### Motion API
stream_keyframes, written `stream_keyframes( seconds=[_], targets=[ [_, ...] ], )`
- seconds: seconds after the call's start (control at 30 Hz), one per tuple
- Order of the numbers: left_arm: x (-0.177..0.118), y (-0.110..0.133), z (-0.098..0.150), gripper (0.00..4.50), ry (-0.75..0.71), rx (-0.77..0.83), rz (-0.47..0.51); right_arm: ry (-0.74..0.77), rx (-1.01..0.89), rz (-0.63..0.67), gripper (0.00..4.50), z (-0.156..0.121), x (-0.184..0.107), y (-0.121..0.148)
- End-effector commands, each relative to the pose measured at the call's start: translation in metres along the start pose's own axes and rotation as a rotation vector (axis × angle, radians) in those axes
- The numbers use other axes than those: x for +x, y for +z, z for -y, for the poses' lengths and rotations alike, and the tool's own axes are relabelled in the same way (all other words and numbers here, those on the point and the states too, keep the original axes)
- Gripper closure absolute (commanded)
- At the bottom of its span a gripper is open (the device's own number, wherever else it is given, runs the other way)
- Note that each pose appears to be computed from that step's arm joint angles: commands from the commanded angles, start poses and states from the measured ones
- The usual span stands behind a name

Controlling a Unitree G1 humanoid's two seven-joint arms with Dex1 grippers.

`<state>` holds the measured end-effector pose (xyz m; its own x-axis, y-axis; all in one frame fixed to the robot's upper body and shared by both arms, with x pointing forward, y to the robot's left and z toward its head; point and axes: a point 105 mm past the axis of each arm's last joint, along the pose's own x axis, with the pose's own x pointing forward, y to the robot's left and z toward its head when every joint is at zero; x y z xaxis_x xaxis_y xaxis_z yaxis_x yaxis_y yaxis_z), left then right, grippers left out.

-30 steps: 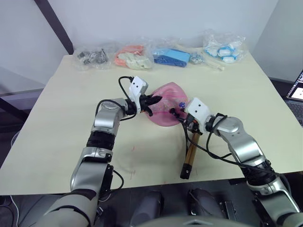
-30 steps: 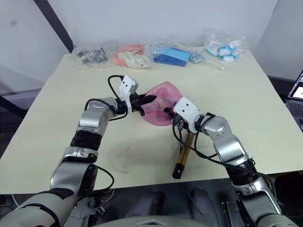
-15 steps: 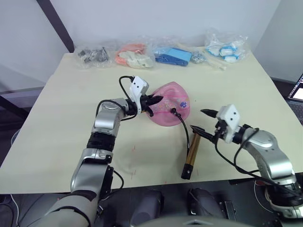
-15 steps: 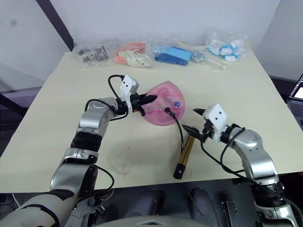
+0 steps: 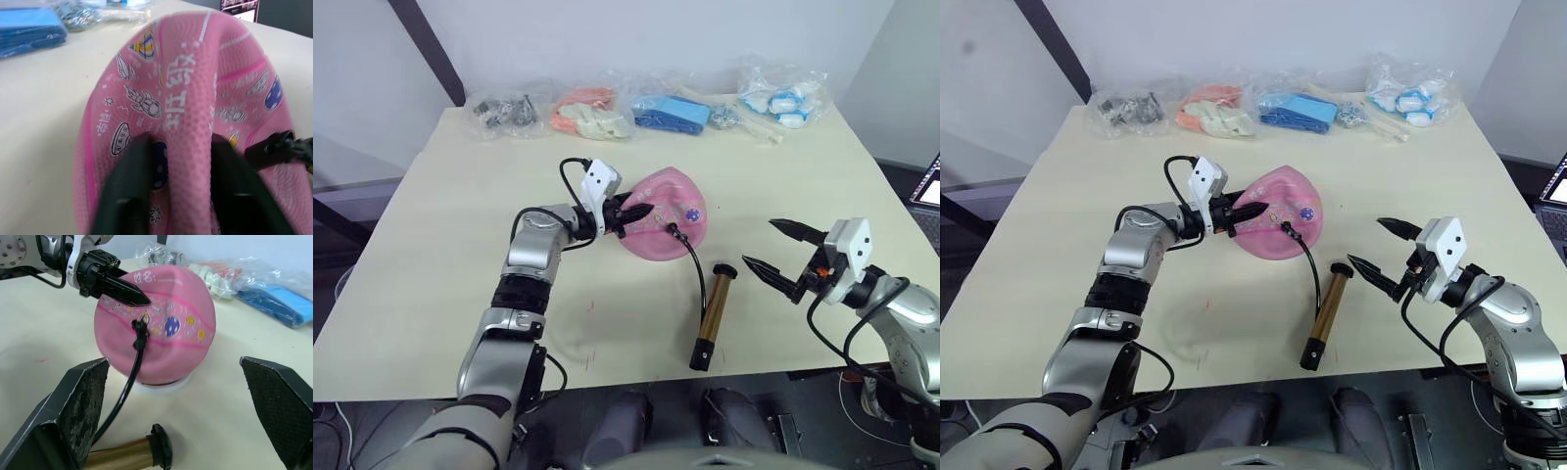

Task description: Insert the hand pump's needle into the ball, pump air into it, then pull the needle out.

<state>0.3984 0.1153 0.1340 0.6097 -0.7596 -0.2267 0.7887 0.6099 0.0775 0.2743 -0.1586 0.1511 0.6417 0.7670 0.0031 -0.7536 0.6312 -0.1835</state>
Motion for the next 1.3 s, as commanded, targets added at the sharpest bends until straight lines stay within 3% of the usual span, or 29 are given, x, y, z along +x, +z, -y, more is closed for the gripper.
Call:
stream_keyframes(
  seconds=[0.03, 0.1, 0.13, 0.8, 1.1, 1.3],
  targets=[
    [0.001, -0.019, 0.004, 0.80, -0.006, -0.034, -0.054, -0.002, -0.042, 0.059, 0.00, -0.002, -0.002, 0.017],
    [0.000, -0.014, 0.003, 0.10, -0.009, -0.028, -0.039, -0.004, -0.047, 0.059, 0.00, -0.001, -0.002, 0.016],
    [-0.001, -0.010, 0.003, 0.04, -0.012, -0.021, -0.030, -0.006, -0.048, 0.061, 0.00, -0.001, -0.002, 0.016],
    [-0.018, 0.049, 0.013, 0.04, -0.071, 0.076, 0.103, 0.004, -0.053, 0.056, 0.00, -0.002, -0.006, 0.006],
    [-0.037, 0.059, 0.020, 0.04, -0.142, 0.125, 0.126, 0.010, -0.049, 0.040, 0.00, -0.002, -0.006, 0.003],
    [-0.049, 0.050, 0.049, 0.04, -0.285, 0.116, 0.090, 0.039, -0.040, 0.034, 0.00, -0.007, -0.010, 0.002]
  ],
)
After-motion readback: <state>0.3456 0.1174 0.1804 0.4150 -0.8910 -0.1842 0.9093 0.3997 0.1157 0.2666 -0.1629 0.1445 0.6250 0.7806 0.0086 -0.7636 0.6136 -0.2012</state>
